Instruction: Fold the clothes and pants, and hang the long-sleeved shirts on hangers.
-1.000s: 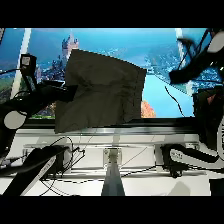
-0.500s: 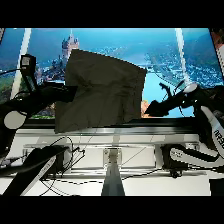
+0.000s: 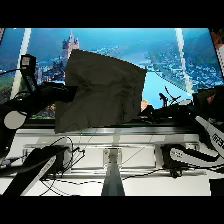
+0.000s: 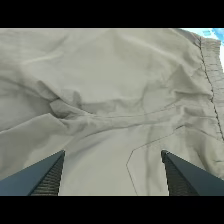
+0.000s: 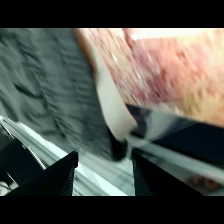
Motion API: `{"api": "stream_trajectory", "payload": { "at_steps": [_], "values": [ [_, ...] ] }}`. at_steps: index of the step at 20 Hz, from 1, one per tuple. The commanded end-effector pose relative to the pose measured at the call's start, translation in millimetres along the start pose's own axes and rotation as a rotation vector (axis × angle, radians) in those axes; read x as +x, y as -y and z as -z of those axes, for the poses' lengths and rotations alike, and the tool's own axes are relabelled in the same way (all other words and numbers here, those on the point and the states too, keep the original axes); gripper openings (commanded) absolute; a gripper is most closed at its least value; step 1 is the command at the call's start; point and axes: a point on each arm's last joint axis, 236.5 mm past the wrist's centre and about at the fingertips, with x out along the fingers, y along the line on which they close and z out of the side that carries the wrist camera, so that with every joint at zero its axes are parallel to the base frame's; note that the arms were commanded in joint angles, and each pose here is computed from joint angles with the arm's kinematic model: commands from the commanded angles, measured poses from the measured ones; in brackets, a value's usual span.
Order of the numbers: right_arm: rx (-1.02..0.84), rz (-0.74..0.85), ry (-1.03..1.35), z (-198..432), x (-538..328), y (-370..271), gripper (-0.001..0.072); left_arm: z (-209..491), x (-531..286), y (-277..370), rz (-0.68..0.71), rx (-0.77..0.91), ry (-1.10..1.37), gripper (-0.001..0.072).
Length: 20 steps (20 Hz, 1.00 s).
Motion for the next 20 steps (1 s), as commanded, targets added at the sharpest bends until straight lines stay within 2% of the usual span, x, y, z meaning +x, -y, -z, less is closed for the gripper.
{"api": "stream_trajectory", "payload": {
  "at_steps": [1, 4, 5, 6, 7, 8, 10, 12, 13, 16, 18, 20],
  "values": [
    [-0.014, -0.038, 0.070, -14.4, 5.1, -11.2, 0.0411, -0.1, 0.0, -0.1, 0.000, 0.000, 0.000, 0.0691],
    [-0.053, -0.042, 0.053, -7.5, 20.3, -26.1, 0.0410, -0.2, 0.0, -0.4, -0.001, -0.055, 0.001, 0.0681],
    [-0.070, -0.045, 0.061, -10.1, 22.5, -32.7, 0.0389, -0.2, -0.1, -0.6, -0.002, -0.083, 0.001, 0.0594],
    [-0.108, -0.051, 0.064, -13.2, 22.4, -41.2, 0.0264, -0.2, -0.2, -2.0, -0.008, -0.097, 0.001, 0.0469],
    [-0.159, -0.059, 0.064, -16.2, 20.3, -50.0, 0.0170, -0.5, -0.4, -4.2, -0.016, -0.093, 0.003, 0.0384],
    [-0.215, -0.075, 0.060, -18.4, 16.6, -60.1, 0.0124, -1.3, -1.0, -10.2, -0.036, -0.093, 0.006, 0.0308],
    [-0.326, -0.104, 0.057, -21.0, 7.2, -80.9, 0.0024, -3.4, -3.8, -35.6, -0.118, -0.147, 0.018, 0.0098],
    [-0.393, -0.109, 0.103, -30.9, -3.8, -97.5, 0.0025, 3.3, -13.8, -82.0, -0.276, -0.188, 0.002, 0.0072],
    [-0.433, -0.109, 0.136, -36.6, -10.2, -106.0, 0.0024, 12.8, -22.1, -105.8, -0.360, -0.199, -0.031, 0.0019],
    [-0.481, -0.099, 0.230, -52.3, -24.5, -120.7, 0.0024, 68.0, -55.4, -166.5, -0.576, -0.249, -0.227, 0.0011],
    [-0.485, -0.093, 0.245, -54.7, -26.1, -121.0, 0.0025, 113.6, -65.0, -178.6, -0.591, -0.258, -0.385, 0.0010],
    [-0.487, -0.092, 0.242, -54.2, -25.9, -120.6, 0.0025, 155.1, -58.8, -166.2, -0.484, -0.271, -0.513, 0.0008]
  ]
}}
